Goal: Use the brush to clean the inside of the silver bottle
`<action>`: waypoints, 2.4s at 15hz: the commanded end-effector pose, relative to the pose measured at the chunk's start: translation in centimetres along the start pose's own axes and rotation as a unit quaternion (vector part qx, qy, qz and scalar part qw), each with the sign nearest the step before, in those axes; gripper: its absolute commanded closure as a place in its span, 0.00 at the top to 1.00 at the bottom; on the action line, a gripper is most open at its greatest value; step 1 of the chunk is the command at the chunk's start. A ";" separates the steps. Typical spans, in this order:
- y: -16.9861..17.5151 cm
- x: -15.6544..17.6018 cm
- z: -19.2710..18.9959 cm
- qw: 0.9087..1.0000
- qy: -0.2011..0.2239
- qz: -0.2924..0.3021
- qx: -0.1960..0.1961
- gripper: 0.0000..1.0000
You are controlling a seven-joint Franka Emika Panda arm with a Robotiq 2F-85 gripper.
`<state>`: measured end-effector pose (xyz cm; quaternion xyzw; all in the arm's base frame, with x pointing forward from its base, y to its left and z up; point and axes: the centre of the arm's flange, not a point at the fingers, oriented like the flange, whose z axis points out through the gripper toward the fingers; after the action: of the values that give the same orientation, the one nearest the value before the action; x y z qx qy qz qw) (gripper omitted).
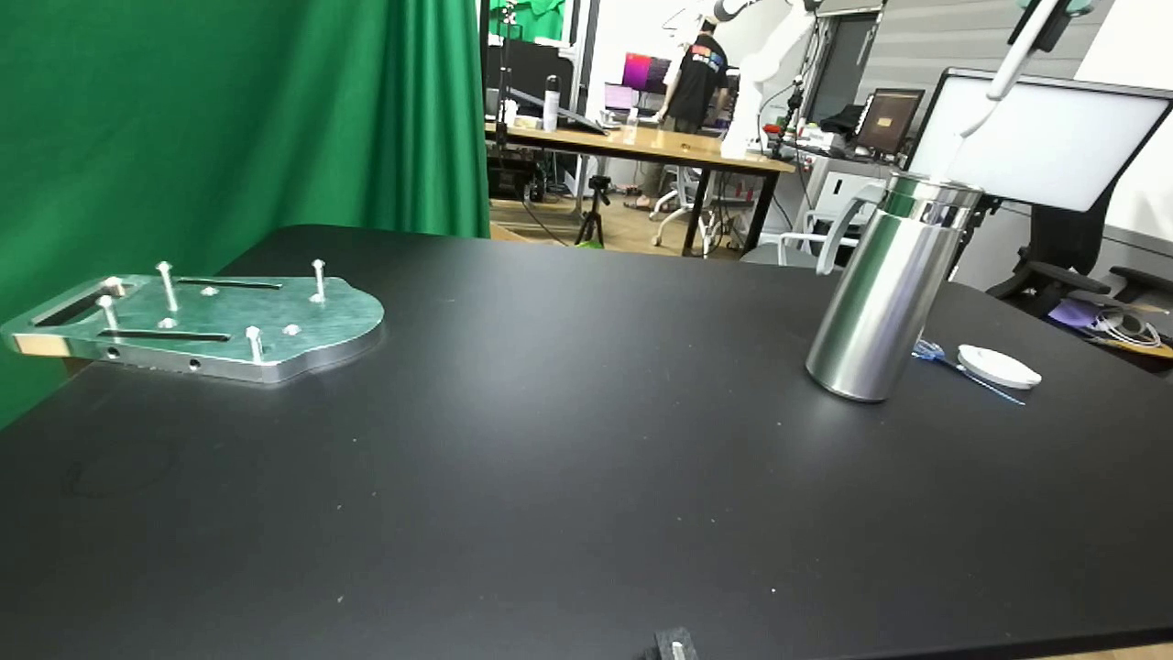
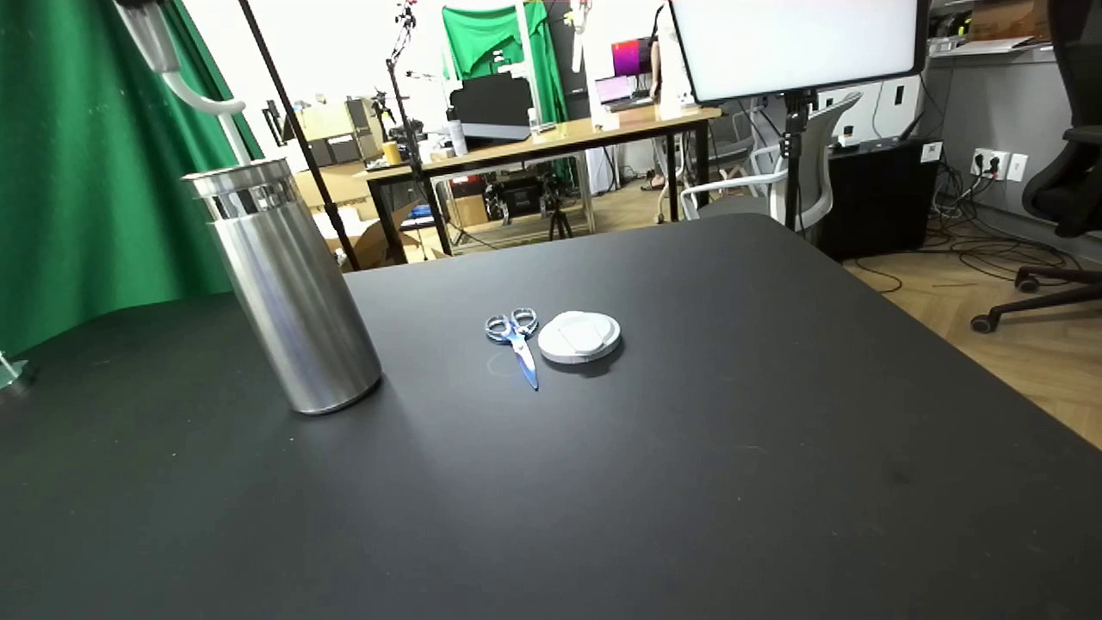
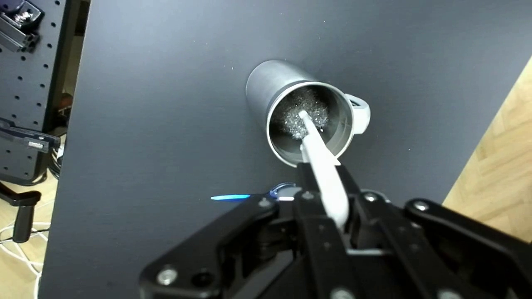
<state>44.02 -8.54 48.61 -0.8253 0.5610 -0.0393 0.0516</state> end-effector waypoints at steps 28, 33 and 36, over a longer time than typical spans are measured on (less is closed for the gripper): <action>-1.1 2.1 4.3 0.999 -0.030 0.017 -0.041 0.04; -1.3 2.3 7.0 0.997 -0.048 0.018 -0.060 0.04; -1.5 2.5 8.6 0.996 -0.057 0.022 -0.072 0.04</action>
<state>46.75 -9.89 41.16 -0.8184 0.5731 0.0357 0.0234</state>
